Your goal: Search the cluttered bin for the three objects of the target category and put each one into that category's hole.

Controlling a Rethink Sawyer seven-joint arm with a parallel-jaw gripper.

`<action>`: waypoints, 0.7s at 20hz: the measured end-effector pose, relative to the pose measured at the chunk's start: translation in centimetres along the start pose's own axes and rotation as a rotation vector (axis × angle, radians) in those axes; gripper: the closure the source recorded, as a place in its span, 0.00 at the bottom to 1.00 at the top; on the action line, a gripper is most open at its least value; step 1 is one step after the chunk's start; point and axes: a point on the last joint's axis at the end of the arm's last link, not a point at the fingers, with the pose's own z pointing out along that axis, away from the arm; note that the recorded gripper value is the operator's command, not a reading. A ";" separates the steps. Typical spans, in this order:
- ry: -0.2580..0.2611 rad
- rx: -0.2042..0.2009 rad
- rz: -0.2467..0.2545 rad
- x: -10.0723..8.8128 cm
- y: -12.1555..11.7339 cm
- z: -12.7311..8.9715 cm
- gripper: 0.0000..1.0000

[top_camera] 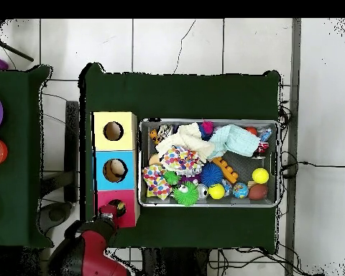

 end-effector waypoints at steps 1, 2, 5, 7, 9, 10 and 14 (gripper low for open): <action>0.000 0.000 0.000 0.0 0.0 0.0 0.00; -0.001 0.000 0.000 0.0 0.0 0.0 0.00; -0.013 0.001 0.010 0.1 -0.1 -0.1 0.00; -0.021 0.005 0.019 0.2 -0.3 -0.4 0.00; -0.028 0.002 0.030 0.3 -0.2 -0.9 0.00; -0.030 0.004 0.040 0.4 -0.1 -1.7 0.00; -0.023 0.030 0.044 0.7 -0.7 -3.0 0.00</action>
